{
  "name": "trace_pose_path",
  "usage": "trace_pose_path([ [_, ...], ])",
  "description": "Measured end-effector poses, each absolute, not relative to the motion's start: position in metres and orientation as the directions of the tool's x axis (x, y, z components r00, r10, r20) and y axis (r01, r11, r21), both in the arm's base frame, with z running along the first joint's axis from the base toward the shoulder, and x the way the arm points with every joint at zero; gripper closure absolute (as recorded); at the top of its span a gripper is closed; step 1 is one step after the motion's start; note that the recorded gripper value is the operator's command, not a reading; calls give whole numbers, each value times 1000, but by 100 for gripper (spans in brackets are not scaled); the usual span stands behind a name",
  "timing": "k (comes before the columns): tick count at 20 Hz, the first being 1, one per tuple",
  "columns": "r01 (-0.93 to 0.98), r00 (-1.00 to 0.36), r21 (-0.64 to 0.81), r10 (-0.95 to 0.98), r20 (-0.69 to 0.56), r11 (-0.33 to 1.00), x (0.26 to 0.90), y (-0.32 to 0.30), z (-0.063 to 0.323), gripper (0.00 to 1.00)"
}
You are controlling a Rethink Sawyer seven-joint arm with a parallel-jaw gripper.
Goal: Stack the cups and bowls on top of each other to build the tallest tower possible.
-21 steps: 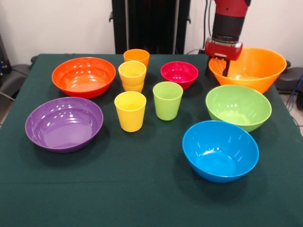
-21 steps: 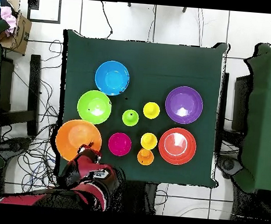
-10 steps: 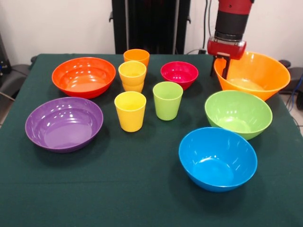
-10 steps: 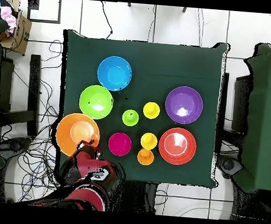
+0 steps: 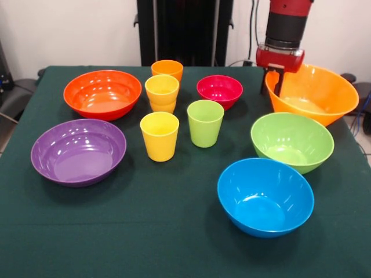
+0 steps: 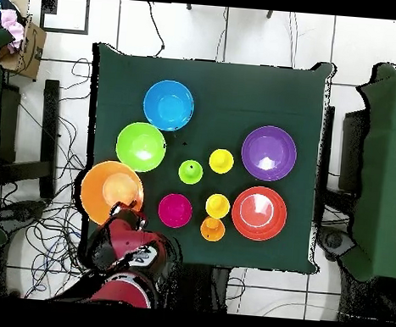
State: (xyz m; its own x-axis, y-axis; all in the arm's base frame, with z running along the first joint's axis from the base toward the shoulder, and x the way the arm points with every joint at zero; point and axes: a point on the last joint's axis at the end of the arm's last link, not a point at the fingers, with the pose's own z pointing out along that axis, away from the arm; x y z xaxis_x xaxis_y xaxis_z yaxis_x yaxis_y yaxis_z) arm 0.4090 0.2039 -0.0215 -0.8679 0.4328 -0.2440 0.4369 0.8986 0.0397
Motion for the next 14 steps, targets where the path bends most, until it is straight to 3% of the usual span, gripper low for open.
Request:
trace_pose_path([
  [14, 498, -844, 124, 513, -155, 858, 436, 211, 79, 100],
])
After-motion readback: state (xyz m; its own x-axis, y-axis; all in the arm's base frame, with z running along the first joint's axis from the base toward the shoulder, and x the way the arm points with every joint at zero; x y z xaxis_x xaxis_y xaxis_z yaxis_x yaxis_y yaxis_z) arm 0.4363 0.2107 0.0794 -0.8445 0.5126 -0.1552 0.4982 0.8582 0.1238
